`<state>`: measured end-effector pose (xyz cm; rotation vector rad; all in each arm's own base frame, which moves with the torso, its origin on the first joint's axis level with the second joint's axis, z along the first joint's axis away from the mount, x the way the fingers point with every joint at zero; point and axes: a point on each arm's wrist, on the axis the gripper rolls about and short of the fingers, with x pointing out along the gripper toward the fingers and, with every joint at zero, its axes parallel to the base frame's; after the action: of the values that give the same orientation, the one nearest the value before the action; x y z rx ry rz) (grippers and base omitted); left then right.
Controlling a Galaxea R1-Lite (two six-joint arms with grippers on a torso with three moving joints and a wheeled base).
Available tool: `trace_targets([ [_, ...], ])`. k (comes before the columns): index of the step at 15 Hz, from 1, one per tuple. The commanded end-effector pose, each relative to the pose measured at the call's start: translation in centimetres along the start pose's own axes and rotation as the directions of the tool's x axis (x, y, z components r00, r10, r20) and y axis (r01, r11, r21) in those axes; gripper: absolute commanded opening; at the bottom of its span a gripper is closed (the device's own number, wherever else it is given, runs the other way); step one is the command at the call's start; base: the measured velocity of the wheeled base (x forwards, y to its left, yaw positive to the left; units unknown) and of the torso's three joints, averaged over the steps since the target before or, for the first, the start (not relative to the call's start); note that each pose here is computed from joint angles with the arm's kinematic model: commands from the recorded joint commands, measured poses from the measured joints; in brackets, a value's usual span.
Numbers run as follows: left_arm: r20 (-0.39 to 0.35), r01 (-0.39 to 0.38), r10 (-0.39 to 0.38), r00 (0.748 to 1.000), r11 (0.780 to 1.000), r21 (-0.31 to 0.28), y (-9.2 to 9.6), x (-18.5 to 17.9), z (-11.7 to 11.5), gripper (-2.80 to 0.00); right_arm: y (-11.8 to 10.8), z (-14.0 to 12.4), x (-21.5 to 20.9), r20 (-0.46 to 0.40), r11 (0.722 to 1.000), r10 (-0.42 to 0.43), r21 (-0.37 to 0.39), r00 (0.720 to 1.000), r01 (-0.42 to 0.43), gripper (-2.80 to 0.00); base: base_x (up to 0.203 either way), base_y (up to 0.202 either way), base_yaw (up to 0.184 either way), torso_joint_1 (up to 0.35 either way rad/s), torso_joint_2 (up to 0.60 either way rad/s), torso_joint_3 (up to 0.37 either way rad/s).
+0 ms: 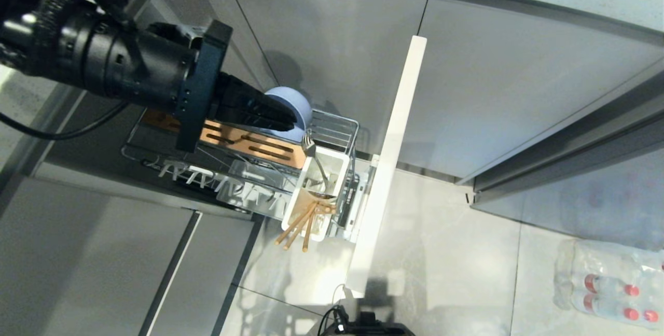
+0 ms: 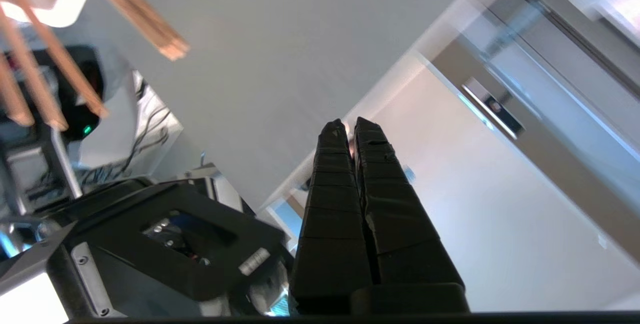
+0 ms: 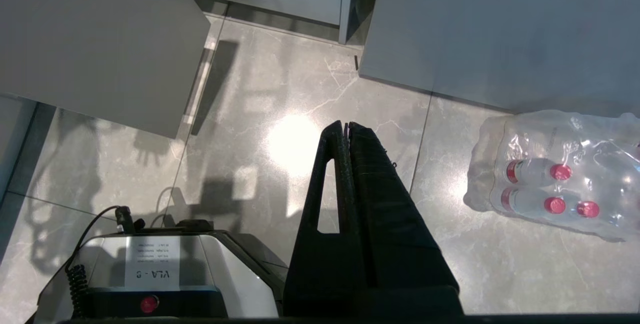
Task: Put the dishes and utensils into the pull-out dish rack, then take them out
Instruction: Pick up the plate and place it in the cupboard
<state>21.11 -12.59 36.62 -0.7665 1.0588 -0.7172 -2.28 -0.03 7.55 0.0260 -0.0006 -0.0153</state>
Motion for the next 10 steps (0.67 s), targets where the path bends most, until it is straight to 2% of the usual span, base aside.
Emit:
trace_targets([
  [1, 0.026, 0.054, -0.055, 0.998, 0.997, 0.047, -1.3, -2.8, -2.0, -2.80, 0.0, 0.0, 0.0, 0.000, 1.000, 0.000, 0.000, 1.000, 0.000, -2.80, 0.000, 0.000, 0.000, 0.000, 0.00, 0.000],
  [5, 0.060, 0.143, -0.153, 0.986, 0.979, 0.146, -2.9, -7.3, -5.5, -2.80, 0.0, 0.0, 0.0, 0.000, 1.000, 0.000, 0.000, 1.000, 0.000, -2.80, 0.000, 0.000, 0.000, 0.000, 0.00, 0.000],
  [9, 0.093, 0.213, -0.242, 0.966, 0.944, 0.251, -3.6, -11.5, -8.6, -2.80, 0.0, 0.0, 0.0, 0.000, 1.000, -0.002, 0.000, 1.000, 0.002, -2.80, 0.000, 0.000, 0.000, 0.000, 0.00, 0.000],
  [10, 0.114, 0.220, -0.265, 0.957, 0.926, 0.305, -3.6, -12.8, -9.6, -2.80, 0.0, 0.0, 0.0, 0.000, 1.000, -0.001, 0.001, 1.000, 0.001, -2.80, 0.000, 0.000, 0.000, 0.000, 0.00, 0.000],
])
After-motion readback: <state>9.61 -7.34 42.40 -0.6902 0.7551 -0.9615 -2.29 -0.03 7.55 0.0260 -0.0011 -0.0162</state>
